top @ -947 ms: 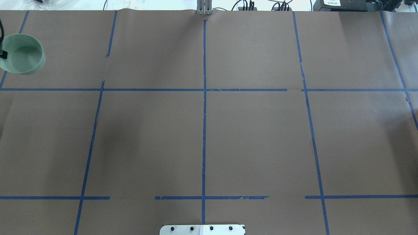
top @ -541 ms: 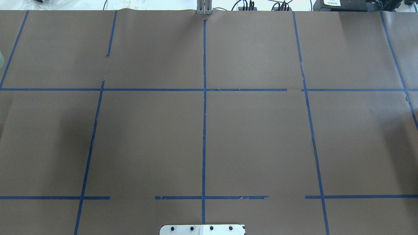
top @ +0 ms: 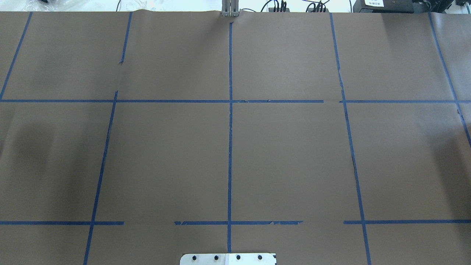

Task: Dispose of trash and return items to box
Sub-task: 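Lift the green bowl with the left gripper and carry it to the clear bin, then lower the green bowl into the clear bin and open the left gripper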

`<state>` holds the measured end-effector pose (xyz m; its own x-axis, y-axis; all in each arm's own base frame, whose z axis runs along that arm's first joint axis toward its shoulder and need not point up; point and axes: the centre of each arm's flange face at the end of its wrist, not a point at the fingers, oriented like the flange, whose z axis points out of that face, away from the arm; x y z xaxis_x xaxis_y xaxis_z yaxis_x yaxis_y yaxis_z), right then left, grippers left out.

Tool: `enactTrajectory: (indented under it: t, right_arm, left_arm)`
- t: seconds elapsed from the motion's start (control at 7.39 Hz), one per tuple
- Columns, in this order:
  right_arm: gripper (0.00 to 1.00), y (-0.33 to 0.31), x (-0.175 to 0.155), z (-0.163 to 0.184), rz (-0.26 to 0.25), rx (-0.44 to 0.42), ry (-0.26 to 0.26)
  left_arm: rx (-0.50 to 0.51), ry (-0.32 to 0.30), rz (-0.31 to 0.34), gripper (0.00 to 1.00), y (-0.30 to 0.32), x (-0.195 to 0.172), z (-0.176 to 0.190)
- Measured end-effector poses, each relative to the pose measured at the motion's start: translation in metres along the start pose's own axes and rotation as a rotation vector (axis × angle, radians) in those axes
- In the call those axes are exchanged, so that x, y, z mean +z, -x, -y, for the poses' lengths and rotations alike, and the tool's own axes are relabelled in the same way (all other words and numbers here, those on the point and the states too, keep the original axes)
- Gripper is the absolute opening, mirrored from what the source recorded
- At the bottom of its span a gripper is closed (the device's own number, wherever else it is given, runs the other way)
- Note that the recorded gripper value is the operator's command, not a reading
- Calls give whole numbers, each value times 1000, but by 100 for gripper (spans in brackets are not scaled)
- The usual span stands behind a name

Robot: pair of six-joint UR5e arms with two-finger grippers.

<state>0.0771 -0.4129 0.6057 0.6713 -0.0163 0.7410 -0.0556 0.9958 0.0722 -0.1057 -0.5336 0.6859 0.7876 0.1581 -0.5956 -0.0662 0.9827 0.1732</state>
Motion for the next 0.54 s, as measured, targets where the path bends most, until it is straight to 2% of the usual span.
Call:
enactTrajectory:
  t: [0.27, 0.54]
  right_arm:
    - [100, 1, -1, 0, 5, -2, -4]
    - [100, 3, -2, 1, 7, -4, -8]
  left_arm:
    - [32, 43, 92, 0, 47, 27, -59]
    - [73, 46, 170, 0, 73, 56, -119]
